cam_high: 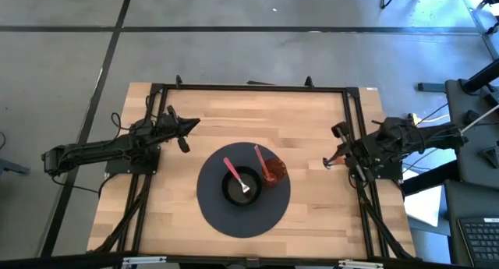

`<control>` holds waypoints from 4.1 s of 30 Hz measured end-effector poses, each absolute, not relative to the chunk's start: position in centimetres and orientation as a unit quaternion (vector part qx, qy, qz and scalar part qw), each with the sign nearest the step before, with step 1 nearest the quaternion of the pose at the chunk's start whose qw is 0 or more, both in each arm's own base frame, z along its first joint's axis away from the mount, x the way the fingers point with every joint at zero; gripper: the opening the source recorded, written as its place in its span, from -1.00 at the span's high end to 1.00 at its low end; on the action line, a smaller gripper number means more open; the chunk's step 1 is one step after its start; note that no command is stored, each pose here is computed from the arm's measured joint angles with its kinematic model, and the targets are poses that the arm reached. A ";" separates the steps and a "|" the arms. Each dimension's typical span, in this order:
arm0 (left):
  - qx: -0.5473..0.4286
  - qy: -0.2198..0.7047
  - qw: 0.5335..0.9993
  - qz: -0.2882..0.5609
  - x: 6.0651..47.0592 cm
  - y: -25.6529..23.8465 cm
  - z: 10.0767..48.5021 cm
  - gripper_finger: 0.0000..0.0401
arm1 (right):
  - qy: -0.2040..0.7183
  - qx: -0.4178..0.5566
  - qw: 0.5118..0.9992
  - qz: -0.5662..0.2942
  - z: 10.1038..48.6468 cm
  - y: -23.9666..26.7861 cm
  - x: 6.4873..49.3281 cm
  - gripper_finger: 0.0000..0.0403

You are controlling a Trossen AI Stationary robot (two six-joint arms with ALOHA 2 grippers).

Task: Pick & Place Utensil
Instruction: Put the orange spoon into the black bowl

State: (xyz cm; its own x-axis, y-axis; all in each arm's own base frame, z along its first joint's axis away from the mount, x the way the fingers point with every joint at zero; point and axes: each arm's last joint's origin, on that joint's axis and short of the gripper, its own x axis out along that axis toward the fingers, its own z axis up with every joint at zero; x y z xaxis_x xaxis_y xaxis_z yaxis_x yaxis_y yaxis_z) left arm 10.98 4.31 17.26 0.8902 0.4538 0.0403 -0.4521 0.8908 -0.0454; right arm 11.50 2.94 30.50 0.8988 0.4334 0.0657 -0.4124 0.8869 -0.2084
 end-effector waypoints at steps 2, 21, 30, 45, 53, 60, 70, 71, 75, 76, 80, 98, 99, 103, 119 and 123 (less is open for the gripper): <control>-0.017 -0.025 0.972 0.233 11.0 4.3 17.3 0.98 | -0.059 -0.104 0.968 0.221 29.5 3.0 11.8 0.97; -0.015 -0.013 0.972 0.233 11.0 4.3 17.1 0.98 | -0.084 -0.093 0.962 0.243 24.1 3.3 12.5 0.96; -0.039 -0.009 0.975 0.220 11.0 4.2 16.9 0.98 | -0.081 -0.093 0.962 0.242 24.1 3.3 12.6 0.95; -0.024 0.014 0.990 0.136 11.2 3.8 16.5 0.98 | -0.085 -0.105 0.973 0.185 24.2 3.0 12.7 0.95; -0.039 -0.027 0.989 0.137 11.4 3.1 17.4 0.98 | -0.089 -0.106 0.973 0.184 24.3 3.0 12.7 0.95; 0.003 -0.021 0.994 0.106 11.7 1.7 17.5 0.98 | -0.090 -0.105 0.973 0.184 24.3 3.0 12.7 0.95; 0.041 -0.011 0.993 0.114 11.8 0.9 17.4 0.98 | -0.085 -0.103 0.974 0.185 24.2 3.0 12.8 0.95; 0.045 -0.011 0.992 0.114 11.8 0.8 17.4 0.98 | -0.084 -0.103 0.974 0.185 24.2 3.0 12.8 0.95; 0.057 -0.011 0.992 0.114 11.7 0.8 17.5 0.98 | -0.084 -0.103 0.974 0.185 24.2 3.0 12.8 0.95; 0.057 -0.008 0.992 0.114 11.7 0.8 17.4 0.98 | -0.084 -0.103 0.974 0.186 24.2 3.0 12.8 0.95; 0.063 0.005 0.992 0.110 11.7 0.8 16.9 0.98 | -0.081 -0.102 0.974 0.187 24.1 3.0 12.8 0.95; 0.084 0.010 0.986 0.145 11.7 1.0 16.9 0.98 | -0.040 -0.092 0.984 0.146 25.6 3.5 16.7 0.95; 0.084 0.010 0.986 0.145 11.7 1.0 16.9 0.98 | -0.028 -0.092 0.984 0.147 26.0 3.6 17.4 0.95; 0.084 0.010 0.986 0.145 11.7 1.0 16.9 0.98 | 0.015 -0.099 0.983 0.152 28.4 4.3 20.7 0.95; 0.084 0.014 0.986 0.145 11.7 1.0 16.8 0.98 | 0.120 -0.145 0.951 0.247 34.4 7.1 33.5 0.95; 0.083 0.014 0.986 0.145 11.7 1.0 16.8 0.98 | 0.107 -0.134 0.923 0.346 32.9 8.2 35.8 0.95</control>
